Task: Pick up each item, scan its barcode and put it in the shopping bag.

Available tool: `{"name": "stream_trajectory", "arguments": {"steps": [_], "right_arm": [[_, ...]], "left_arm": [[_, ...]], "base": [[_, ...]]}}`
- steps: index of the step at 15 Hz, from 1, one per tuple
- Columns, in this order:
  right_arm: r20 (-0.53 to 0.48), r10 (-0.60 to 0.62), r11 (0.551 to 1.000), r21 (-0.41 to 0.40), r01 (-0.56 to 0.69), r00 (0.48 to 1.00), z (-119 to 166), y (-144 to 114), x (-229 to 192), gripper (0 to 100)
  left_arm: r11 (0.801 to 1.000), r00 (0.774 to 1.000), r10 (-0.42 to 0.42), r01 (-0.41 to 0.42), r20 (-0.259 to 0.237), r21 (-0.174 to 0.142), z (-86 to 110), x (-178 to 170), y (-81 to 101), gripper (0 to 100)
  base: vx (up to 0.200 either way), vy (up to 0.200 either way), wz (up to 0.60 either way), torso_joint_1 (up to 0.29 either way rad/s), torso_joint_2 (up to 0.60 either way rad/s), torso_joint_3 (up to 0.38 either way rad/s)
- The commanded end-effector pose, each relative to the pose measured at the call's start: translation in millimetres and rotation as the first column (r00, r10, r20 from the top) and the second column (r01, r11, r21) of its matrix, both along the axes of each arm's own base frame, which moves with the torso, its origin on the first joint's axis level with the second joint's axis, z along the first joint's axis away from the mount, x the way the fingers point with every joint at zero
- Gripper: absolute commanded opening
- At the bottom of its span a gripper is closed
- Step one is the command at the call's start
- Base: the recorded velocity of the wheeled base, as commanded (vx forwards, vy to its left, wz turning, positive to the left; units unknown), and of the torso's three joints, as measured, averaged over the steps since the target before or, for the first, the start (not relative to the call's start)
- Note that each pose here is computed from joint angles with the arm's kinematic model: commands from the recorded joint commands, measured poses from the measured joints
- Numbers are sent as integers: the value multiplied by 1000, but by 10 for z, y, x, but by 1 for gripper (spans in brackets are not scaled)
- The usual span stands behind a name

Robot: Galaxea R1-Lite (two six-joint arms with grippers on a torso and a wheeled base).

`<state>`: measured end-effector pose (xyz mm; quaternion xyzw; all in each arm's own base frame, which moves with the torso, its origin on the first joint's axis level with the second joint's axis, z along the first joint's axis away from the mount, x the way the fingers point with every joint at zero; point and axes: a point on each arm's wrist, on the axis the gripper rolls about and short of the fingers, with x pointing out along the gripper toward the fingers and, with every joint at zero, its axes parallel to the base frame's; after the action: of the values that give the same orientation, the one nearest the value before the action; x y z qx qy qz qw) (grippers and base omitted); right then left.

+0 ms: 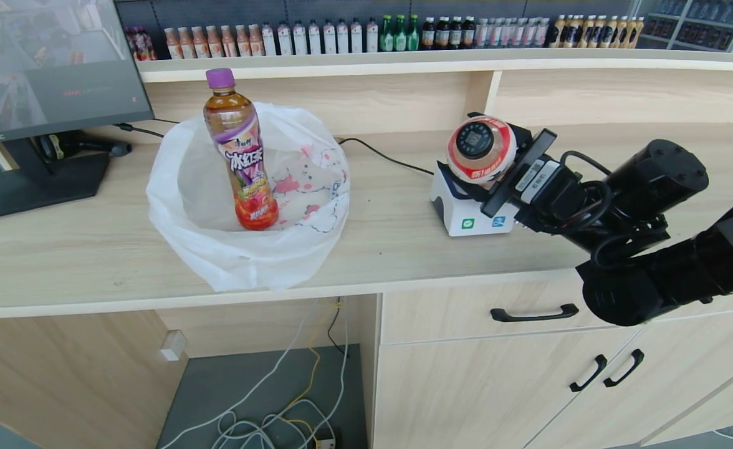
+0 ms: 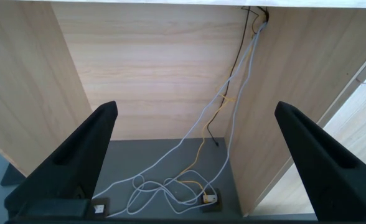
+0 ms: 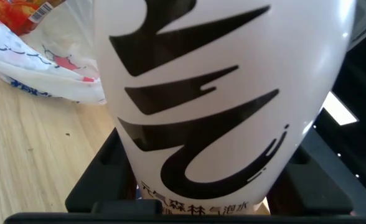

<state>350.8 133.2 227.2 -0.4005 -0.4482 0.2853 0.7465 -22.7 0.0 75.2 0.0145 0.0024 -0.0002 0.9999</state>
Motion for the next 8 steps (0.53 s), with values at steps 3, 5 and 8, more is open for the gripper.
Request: {"name": "stream_trajectory", "arguments": {"steps": [3, 5, 8], "right_arm": [[4, -7, 1000, 1, 7, 1000, 1, -22, 23, 0], [2, -12, 1000, 0, 12, 1000, -4, -37, 33, 0], [4, -12, 1000, 1, 12, 1000, -11, -31, 53, 0]], "left_arm": [[1000, 1000, 0, 0, 0, 0, 0, 0, 0, 100], [1000, 1000, 0, 0, 0, 0, 0, 0, 0, 100], [1000, 1000, 0, 0, 0, 0, 0, 0, 0, 100]], "base": [[0, 0, 0, 0, 0, 0], [0, 0, 0, 0, 0, 0], [0, 0, 0, 0, 0, 0]]}}
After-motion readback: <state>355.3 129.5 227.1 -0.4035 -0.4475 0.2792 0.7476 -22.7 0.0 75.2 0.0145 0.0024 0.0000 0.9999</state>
